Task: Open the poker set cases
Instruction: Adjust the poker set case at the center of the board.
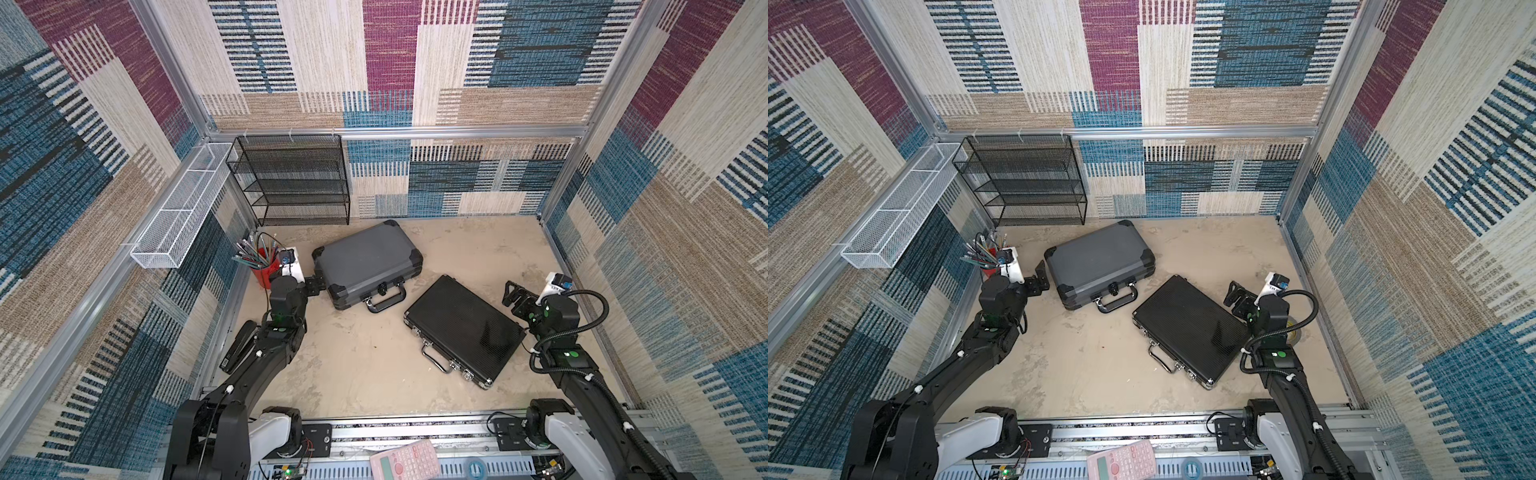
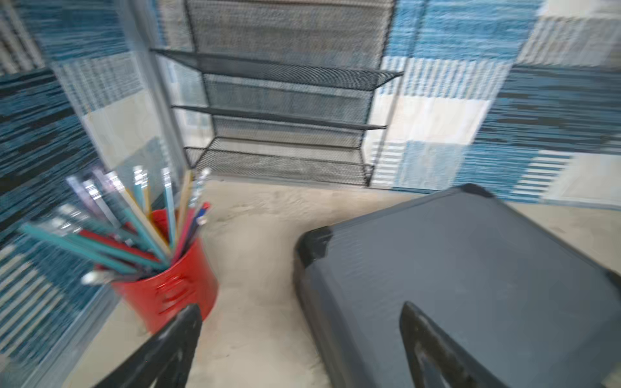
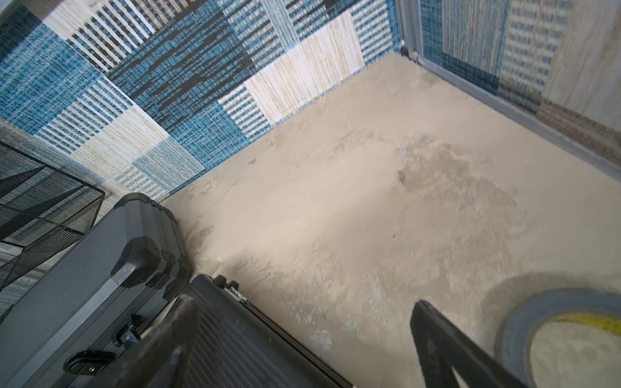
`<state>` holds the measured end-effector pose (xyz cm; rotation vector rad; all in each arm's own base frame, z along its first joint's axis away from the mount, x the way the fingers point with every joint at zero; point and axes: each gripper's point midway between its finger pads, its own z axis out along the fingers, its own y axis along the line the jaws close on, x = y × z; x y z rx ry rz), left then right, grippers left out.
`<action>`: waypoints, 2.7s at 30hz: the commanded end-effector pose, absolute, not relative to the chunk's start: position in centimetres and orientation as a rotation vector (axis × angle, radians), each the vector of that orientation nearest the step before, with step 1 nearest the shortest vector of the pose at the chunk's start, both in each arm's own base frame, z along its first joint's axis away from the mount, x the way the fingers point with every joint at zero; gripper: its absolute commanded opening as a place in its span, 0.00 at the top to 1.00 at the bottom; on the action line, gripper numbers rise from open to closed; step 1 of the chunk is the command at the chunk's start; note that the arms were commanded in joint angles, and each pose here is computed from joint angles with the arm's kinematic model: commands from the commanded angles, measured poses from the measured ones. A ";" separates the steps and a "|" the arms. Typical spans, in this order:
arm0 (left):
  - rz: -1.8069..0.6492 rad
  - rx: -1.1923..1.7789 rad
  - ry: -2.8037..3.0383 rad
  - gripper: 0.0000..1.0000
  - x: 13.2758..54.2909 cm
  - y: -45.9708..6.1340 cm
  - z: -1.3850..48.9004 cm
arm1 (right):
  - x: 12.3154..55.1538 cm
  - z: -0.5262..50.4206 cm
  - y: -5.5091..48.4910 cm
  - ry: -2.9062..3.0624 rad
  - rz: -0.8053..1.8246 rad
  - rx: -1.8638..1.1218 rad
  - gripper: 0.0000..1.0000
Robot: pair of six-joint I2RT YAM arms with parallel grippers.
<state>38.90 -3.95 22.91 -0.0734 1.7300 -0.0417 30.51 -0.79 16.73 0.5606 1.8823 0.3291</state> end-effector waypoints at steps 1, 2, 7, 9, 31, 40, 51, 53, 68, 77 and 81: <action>-0.165 0.027 1.776 0.06 38.8 -9.3 22.4 | 29.4 15.2 -0.9 1.906 0.377 0.688 0.00; -0.186 0.082 1.786 0.06 38.7 -11.4 22.2 | 29.1 14.9 -0.9 1.905 0.393 0.712 0.00; -0.301 0.246 1.805 0.06 38.3 -20.9 20.7 | 27.9 13.2 -0.8 1.919 0.438 0.815 0.00; -0.330 0.309 1.816 0.06 38.0 -24.1 20.3 | 27.4 12.5 -1.0 1.934 0.429 0.844 0.00; -0.698 0.618 2.116 0.04 36.0 -36.1 14.0 | 23.6 8.8 -0.3 2.089 0.472 1.108 0.01; -0.772 0.705 2.232 0.07 34.8 -37.3 12.0 | 23.0 7.9 1.3 2.133 0.571 1.066 0.00; -0.844 0.661 2.361 0.15 34.2 -36.7 9.3 | 23.3 7.5 3.3 2.168 0.681 0.967 0.08; -0.887 0.647 2.378 0.16 34.1 -36.7 9.0 | 23.4 7.5 3.6 2.172 0.694 0.950 0.10; -1.041 0.609 2.486 0.44 33.1 -37.8 7.6 | 25.6 9.3 6.0 2.115 0.851 0.806 0.18; -1.061 0.552 2.513 0.53 33.3 -38.3 7.1 | 27.9 11.3 6.5 2.059 0.882 0.719 0.19; -1.048 0.516 2.525 0.54 33.4 -38.6 6.8 | 29.3 12.4 6.9 2.053 0.891 0.655 0.19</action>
